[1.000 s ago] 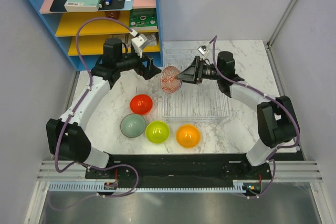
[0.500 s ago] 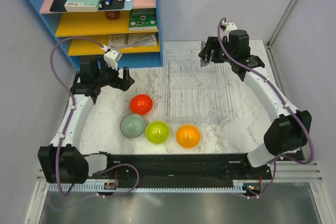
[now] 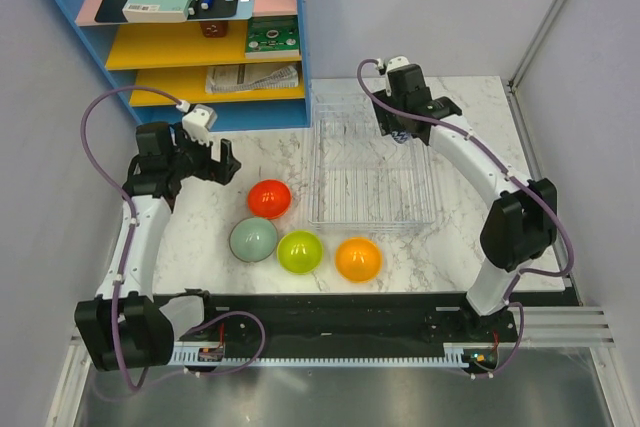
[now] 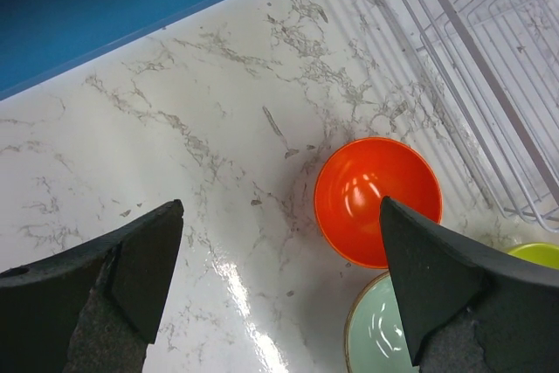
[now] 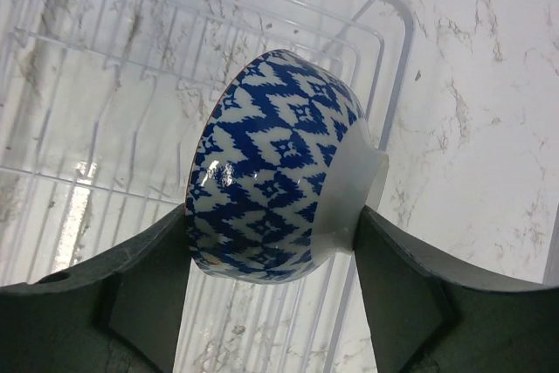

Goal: Load the bowls into the dish rack

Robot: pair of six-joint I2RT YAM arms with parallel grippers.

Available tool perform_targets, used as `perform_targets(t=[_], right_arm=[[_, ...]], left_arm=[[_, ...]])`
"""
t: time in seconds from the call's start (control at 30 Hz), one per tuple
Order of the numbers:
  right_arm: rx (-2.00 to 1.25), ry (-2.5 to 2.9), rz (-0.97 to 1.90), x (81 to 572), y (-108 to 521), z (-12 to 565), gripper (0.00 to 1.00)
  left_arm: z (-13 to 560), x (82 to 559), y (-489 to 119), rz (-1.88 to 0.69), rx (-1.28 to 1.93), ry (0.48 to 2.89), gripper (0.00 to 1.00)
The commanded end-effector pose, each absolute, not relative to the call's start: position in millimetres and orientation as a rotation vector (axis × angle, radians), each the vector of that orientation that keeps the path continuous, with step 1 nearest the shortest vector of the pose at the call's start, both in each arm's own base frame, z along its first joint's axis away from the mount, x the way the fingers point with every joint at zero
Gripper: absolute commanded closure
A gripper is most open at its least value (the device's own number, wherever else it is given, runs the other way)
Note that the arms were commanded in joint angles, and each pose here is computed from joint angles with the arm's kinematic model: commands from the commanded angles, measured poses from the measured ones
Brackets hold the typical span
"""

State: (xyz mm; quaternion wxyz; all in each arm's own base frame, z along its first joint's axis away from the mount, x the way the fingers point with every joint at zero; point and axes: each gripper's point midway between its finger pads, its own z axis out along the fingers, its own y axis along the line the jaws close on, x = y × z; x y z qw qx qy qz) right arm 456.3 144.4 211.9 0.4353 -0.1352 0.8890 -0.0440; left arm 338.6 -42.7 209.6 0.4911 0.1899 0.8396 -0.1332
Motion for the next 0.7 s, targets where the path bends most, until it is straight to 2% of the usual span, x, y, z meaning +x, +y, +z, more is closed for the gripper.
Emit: perform_targets(t=[0.0, 0.67], right_arm=[[-0.348, 2.178, -0.183, 464.0, 134.2, 220.6, 1.00], [-0.436, 2.274, 0.001, 468.0, 174.9, 151.1, 1.00]], left_arm=[[223.3, 339.3, -37.0, -0.273, 0.487, 1.970, 0.00], [220.5, 338.6, -36.8, -0.293, 0.481, 1.968, 0.00]])
